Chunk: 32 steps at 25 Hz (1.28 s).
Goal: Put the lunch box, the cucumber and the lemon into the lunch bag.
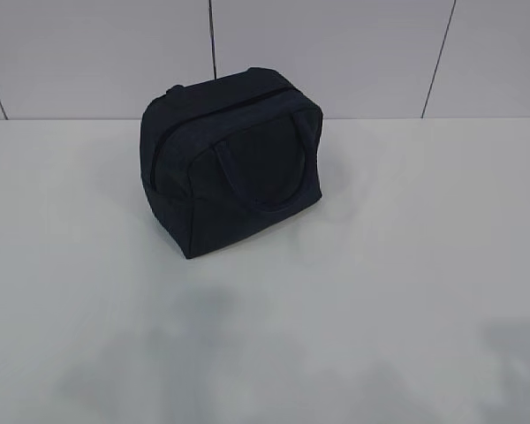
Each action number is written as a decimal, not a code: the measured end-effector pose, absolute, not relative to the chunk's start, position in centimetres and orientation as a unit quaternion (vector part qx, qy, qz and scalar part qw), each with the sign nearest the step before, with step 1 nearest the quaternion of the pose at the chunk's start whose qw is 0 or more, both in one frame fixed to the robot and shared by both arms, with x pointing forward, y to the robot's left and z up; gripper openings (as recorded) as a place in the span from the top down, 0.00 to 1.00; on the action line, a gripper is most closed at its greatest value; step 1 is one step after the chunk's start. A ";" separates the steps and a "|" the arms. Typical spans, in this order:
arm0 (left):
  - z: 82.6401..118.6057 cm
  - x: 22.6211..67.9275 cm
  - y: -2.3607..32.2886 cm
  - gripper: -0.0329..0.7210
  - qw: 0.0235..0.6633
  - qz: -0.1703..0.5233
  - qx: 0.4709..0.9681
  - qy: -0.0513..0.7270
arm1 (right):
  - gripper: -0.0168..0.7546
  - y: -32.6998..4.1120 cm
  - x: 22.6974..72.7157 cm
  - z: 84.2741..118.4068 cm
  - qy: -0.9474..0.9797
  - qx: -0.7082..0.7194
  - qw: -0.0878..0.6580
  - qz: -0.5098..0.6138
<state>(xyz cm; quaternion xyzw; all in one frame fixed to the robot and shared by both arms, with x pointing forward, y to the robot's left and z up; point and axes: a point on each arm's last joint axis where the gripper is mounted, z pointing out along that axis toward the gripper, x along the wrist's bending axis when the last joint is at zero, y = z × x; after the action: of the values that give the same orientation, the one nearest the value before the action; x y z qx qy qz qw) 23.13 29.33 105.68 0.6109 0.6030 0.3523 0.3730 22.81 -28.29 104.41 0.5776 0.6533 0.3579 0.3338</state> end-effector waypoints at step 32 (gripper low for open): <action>105.7 23.1 29.3 0.64 0.373 0.352 0.611 0.603 | 0.42 -28.3 22.8 104.4 0.653 0.578 0.334 0.358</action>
<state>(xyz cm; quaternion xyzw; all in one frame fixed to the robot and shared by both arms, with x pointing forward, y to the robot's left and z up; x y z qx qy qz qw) 23.13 29.33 105.68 0.6109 0.6030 0.3523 0.3730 22.81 -28.29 104.41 0.5776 0.6533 0.3579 0.3338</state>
